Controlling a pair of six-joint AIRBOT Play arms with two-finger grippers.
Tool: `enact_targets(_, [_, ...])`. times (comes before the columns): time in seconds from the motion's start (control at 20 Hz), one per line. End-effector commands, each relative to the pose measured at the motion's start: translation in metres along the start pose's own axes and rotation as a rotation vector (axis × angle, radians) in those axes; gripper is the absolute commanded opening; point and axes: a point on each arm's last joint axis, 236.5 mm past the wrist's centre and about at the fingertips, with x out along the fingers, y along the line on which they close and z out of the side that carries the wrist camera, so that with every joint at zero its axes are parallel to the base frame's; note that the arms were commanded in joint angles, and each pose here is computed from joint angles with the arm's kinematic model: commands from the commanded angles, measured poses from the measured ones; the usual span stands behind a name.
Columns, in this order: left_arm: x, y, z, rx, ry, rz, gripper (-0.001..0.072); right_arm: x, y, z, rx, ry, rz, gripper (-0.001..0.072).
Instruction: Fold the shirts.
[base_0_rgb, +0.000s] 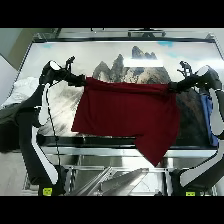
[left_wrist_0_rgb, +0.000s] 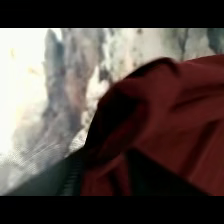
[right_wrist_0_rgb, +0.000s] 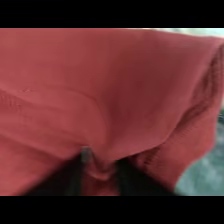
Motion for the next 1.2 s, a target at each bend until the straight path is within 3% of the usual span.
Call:
enact_targets(0.0, [-0.013, -0.007, -0.011, 0.019, 0.07, 0.003, 0.0461, -0.011, 0.003, -0.01, 0.014, 0.04, 0.011, 0.0336])
enact_targets(0.05, [-0.028, -0.009, -0.015, 0.009, 0.101, -0.009, 0.0541, -0.024, 0.004, -0.011, 0.019, 0.037, 0.012, 0.0347])
enact_targets(0.2, [-0.065, -0.001, -0.04, -0.051, 0.151, -0.016, 0.0538, -0.081, 0.001, -0.012, 0.043, -0.012, 0.007, 0.0347])
enact_targets(0.45, [-0.065, 0.02, -0.161, -0.19, 0.365, -0.075, 0.0538, -0.135, -0.019, -0.08, 0.191, -0.011, -0.005, 0.0347])
enact_targets(0.7, [-0.058, 0.022, -0.254, -0.289, 0.452, -0.116, 0.0538, -0.14, -0.039, -0.167, 0.455, -0.003, 0.029, 0.0346])
enact_targets(0.95, [-0.039, -0.001, -0.274, -0.29, 0.432, -0.183, 0.0536, -0.105, -0.031, -0.237, 0.66, 0.091, 0.142, 0.0347])
enact_targets(1.0, [-0.036, -0.009, -0.276, -0.286, 0.438, -0.205, 0.0418, -0.098, -0.025, -0.246, 0.674, 0.117, 0.163, 0.0346])
enact_targets(1.1, [-0.034, -0.026, -0.283, -0.25, 0.47, -0.248, -0.0002, -0.085, -0.008, -0.265, 0.686, 0.188, 0.2, 0.0347])
enact_targets(1.15, [-0.034, -0.031, -0.287, -0.235, 0.49, -0.255, 0.0015, -0.08, -0.002, -0.274, 0.695, 0.213, 0.213, 0.0347])
